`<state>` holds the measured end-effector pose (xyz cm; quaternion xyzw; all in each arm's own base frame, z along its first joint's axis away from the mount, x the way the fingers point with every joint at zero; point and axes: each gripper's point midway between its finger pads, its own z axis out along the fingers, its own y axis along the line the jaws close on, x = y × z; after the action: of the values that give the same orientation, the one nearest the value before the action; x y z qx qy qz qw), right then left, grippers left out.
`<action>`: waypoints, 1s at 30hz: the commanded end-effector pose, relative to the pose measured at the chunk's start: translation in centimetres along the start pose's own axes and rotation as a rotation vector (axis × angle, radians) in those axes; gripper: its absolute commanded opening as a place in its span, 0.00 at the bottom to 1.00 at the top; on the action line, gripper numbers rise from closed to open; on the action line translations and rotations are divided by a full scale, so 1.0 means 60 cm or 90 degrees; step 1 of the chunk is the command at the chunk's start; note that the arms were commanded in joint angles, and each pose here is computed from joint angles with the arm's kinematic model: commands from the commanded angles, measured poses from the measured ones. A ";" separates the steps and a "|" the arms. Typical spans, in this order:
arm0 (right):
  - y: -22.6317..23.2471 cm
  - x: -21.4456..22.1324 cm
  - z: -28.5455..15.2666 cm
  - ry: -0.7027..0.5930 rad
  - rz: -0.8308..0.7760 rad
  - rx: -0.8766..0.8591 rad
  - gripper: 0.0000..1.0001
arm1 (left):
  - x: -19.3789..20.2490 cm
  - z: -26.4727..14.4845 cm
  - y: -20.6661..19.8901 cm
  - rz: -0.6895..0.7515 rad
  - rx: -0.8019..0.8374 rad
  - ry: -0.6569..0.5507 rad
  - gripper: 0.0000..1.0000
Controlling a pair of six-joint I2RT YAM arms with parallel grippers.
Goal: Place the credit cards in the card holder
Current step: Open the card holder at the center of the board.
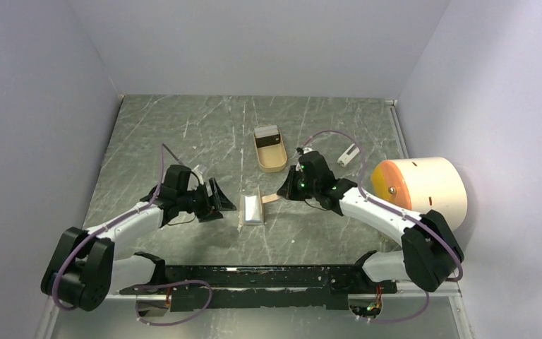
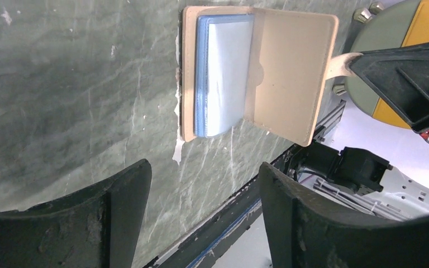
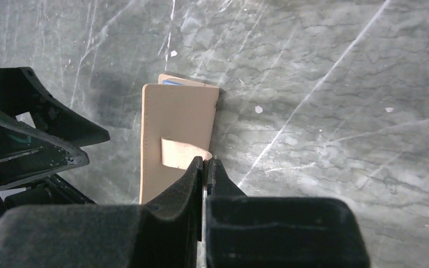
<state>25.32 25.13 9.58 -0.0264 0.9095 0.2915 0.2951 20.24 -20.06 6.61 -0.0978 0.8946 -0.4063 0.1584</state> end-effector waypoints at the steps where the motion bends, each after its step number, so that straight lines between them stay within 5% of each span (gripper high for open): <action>1: -0.021 -0.005 -0.015 -0.013 -0.021 0.020 0.00 | -0.007 0.012 -0.037 0.043 0.074 0.028 0.77; 18: -0.089 0.032 -0.030 -0.005 -0.015 0.102 0.00 | -0.005 0.060 -0.014 0.026 0.059 0.075 0.66; 30: -0.125 0.054 -0.028 0.015 -0.010 0.156 0.00 | 0.000 0.085 -0.013 0.032 0.060 0.089 0.71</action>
<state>23.69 19.54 6.05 -0.0049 0.9345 0.2005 0.2940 21.33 -23.07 3.40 -0.0606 0.8942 -0.4332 0.0949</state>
